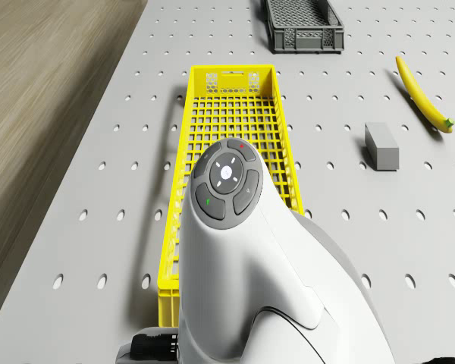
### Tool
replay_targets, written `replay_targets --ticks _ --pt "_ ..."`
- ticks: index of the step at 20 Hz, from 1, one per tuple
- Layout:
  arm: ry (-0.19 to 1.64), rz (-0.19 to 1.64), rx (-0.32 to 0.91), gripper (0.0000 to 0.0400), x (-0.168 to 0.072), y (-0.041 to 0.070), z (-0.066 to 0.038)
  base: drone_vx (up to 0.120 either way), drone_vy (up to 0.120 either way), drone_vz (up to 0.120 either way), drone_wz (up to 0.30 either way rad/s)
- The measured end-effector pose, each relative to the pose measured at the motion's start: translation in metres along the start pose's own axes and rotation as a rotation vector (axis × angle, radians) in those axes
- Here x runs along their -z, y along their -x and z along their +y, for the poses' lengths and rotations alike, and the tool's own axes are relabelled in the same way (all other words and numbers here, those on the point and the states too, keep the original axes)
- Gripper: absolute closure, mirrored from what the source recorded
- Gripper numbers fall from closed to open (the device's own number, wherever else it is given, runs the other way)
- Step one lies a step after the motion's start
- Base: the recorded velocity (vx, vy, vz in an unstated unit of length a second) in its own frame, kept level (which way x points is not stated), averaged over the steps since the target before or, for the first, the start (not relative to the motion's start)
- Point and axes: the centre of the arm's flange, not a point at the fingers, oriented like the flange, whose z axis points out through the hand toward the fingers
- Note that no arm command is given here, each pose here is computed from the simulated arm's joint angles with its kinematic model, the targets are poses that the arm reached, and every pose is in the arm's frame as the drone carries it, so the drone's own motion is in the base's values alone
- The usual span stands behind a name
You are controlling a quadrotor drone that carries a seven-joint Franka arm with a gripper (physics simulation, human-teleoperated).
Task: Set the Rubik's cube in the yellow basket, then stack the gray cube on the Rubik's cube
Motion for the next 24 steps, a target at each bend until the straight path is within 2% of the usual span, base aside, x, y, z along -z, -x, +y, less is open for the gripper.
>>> replay_targets --ticks 24 --pt "0.000 0.000 0.000 0.0075 0.0000 0.0000 0.0000 0.120 0.000 0.000 0.000"
